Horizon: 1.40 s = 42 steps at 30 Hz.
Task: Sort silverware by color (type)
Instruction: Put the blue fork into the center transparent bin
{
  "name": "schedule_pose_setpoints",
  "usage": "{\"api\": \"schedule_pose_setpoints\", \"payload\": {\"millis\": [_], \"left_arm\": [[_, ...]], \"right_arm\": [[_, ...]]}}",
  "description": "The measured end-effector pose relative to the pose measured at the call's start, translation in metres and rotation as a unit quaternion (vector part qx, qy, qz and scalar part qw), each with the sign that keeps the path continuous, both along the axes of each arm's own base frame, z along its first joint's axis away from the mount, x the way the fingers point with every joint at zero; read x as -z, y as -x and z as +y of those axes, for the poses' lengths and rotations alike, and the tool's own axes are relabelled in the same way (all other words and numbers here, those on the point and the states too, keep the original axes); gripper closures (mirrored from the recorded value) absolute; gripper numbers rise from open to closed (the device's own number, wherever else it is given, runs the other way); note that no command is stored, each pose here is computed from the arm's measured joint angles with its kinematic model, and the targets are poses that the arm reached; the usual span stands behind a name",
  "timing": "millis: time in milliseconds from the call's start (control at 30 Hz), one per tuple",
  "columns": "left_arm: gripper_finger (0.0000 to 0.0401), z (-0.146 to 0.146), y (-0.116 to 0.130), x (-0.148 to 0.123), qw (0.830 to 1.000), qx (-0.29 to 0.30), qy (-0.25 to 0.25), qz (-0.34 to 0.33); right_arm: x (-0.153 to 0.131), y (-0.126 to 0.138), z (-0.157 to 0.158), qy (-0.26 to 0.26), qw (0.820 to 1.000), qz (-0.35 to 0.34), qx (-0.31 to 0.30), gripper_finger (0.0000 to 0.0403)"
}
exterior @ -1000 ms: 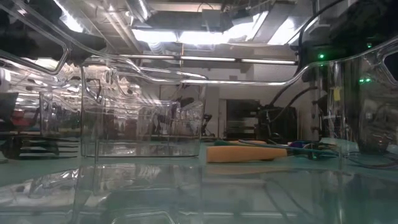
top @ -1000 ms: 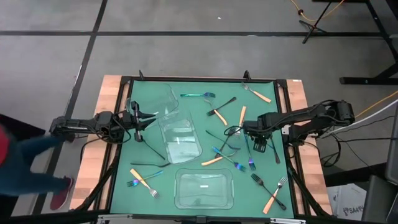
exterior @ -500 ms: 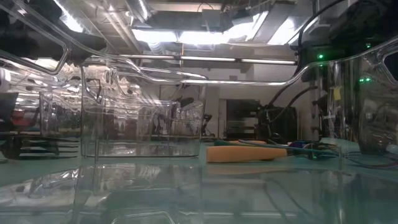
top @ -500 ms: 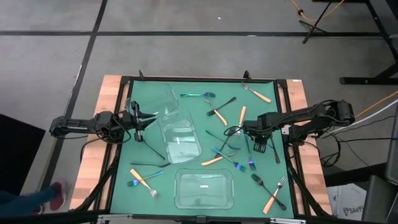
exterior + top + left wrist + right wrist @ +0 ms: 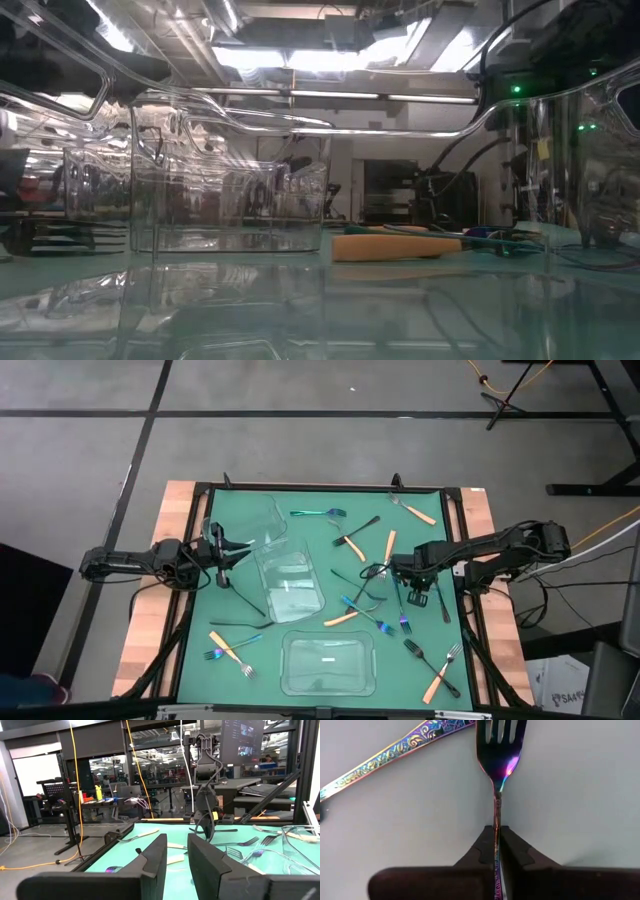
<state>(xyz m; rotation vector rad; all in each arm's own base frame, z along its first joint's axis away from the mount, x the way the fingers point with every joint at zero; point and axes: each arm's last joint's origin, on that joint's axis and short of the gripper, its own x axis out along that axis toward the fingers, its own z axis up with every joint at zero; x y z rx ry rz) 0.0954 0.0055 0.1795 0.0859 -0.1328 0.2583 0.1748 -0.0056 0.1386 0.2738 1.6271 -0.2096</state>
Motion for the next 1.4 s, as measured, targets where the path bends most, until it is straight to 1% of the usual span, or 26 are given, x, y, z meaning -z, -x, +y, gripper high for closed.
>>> {"api": "schedule_pose_setpoints", "payload": {"millis": [267, 433, 733, 933, 1000, 1100, 1167, 1267, 1367, 1400], "left_arm": [[0.0330, 0.000, 0.000, 0.000, 1.000, 0.000, 0.000, 0.000], [0.0330, 0.000, 0.000, 0.000, 1.000, 0.000, 0.000, 0.000], [0.0330, 0.000, 0.000, 0.000, 1.000, 0.000, 0.000, 0.000], [0.0330, 0.000, 0.000, 0.000, 1.000, 0.000, 0.000, 0.000], [0.0330, 0.000, 0.000, 0.000, 1.000, 0.000, 0.000, 0.000], [0.0330, 0.000, 0.000, 0.000, 1.000, 0.000, 0.000, 0.000], [0.0330, 0.000, 0.000, 0.000, 1.000, 0.000, 0.000, 0.000], [0.0330, 0.000, 0.000, 0.000, 1.000, 0.000, 0.000, 0.000], [0.0330, 0.000, 0.000, 0.000, 1.000, 0.000, 0.000, 0.000], [0.0330, 0.000, 0.000, 0.000, 1.000, 0.000, 0.000, 0.000]], "right_arm": [[-0.003, -0.003, 0.000, 0.001, 1.000, -0.003, 0.000, 0.0402], [-0.016, -0.017, -0.001, 0.003, 0.999, -0.040, -0.006, 0.0402], [-0.056, -0.047, -0.002, 0.007, 0.993, -0.119, -0.018, 0.0403], [-0.092, -0.068, -0.003, 0.011, 0.981, -0.195, -0.018, 0.0403], [-0.105, -0.077, -0.003, 0.014, 0.973, -0.232, -0.018, 0.0403], [-0.123, -0.090, -0.003, 0.010, 0.954, -0.300, -0.020, 0.0403], [-0.133, -0.099, -0.003, 0.001, 0.935, -0.354, -0.023, 0.0403], [-0.145, -0.111, -0.002, -0.018, 0.902, -0.431, -0.034, 0.0403], [-0.153, -0.122, -0.001, -0.035, 0.869, -0.491, -0.044, 0.0403], [-0.153, -0.126, -0.001, -0.038, 0.862, -0.503, -0.046, 0.0403]]}}
